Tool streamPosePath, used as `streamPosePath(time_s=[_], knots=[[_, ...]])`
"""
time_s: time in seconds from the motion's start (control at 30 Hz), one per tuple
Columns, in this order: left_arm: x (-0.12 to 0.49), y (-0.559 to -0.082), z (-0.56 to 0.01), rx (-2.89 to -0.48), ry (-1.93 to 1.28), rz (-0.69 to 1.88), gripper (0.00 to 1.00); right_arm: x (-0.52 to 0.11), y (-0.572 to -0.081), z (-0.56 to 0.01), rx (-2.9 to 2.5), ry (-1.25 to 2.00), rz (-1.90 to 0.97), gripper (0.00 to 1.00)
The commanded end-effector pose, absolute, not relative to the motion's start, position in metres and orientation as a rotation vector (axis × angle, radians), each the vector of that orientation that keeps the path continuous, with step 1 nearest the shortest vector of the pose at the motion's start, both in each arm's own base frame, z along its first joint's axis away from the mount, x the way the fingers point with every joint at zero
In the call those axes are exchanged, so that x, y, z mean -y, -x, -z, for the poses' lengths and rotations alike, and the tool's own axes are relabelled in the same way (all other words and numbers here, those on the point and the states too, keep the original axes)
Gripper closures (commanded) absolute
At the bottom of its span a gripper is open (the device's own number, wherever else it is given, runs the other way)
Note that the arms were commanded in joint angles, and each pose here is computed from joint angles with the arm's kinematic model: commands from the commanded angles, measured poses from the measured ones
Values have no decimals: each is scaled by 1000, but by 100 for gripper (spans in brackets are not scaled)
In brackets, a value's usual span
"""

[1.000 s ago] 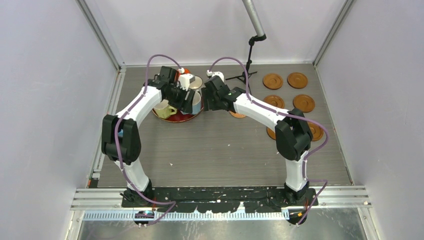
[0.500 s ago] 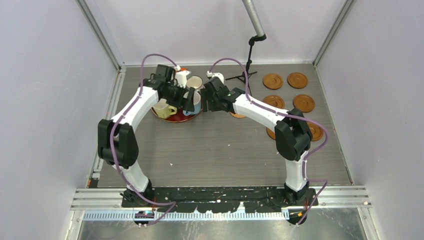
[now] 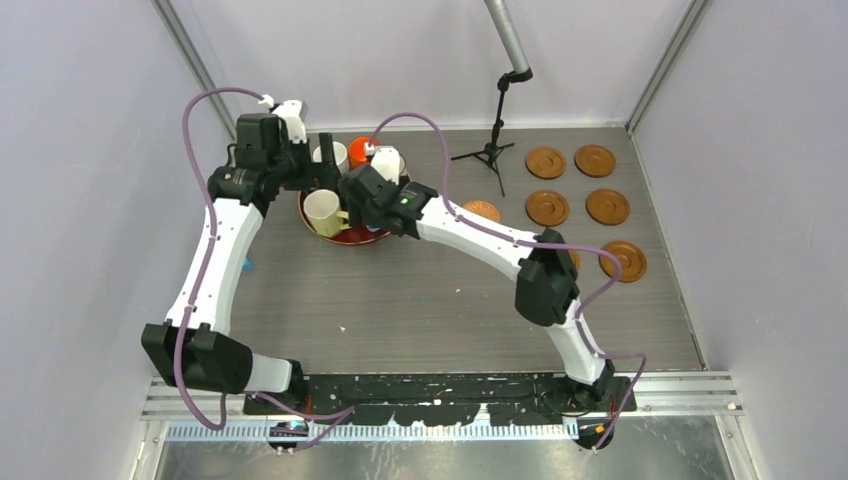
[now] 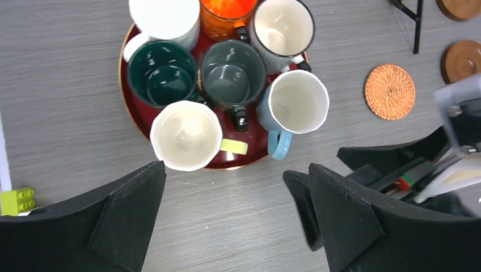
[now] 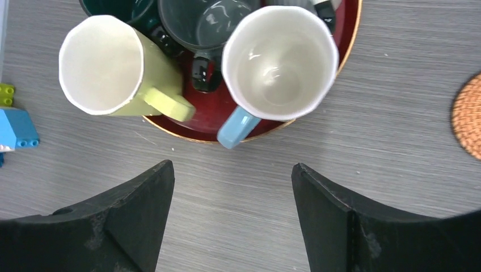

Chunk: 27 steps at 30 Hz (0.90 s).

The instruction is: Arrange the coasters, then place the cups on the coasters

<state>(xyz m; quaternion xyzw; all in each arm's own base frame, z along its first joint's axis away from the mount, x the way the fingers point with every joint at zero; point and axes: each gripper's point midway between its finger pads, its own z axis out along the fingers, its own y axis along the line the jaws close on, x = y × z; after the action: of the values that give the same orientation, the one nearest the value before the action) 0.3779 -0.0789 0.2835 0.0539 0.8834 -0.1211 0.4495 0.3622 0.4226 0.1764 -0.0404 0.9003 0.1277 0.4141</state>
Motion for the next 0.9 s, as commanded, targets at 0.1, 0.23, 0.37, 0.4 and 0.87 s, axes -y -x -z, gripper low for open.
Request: streamPosePath(time_s=[0.1, 0.23, 0.37, 0.4, 0.87], knots=[[56, -371, -311, -2059, 38, 222, 0, -433, -374, -154, -2304, -54, -251, 18], [52, -370, -315, -2026, 61, 221, 0, -432, -381, -141, -2292, -58, -194, 18], [48, -369, -315, -2021, 72, 217, 0, -428, -388, -129, -2283, -55, -145, 18], [47, -368, -315, -2018, 74, 216, 0, -427, -390, -128, -2283, -56, -140, 19], [45, -367, -309, -2026, 61, 218, 0, -413, -399, -107, -2365, 143, -178, 41]])
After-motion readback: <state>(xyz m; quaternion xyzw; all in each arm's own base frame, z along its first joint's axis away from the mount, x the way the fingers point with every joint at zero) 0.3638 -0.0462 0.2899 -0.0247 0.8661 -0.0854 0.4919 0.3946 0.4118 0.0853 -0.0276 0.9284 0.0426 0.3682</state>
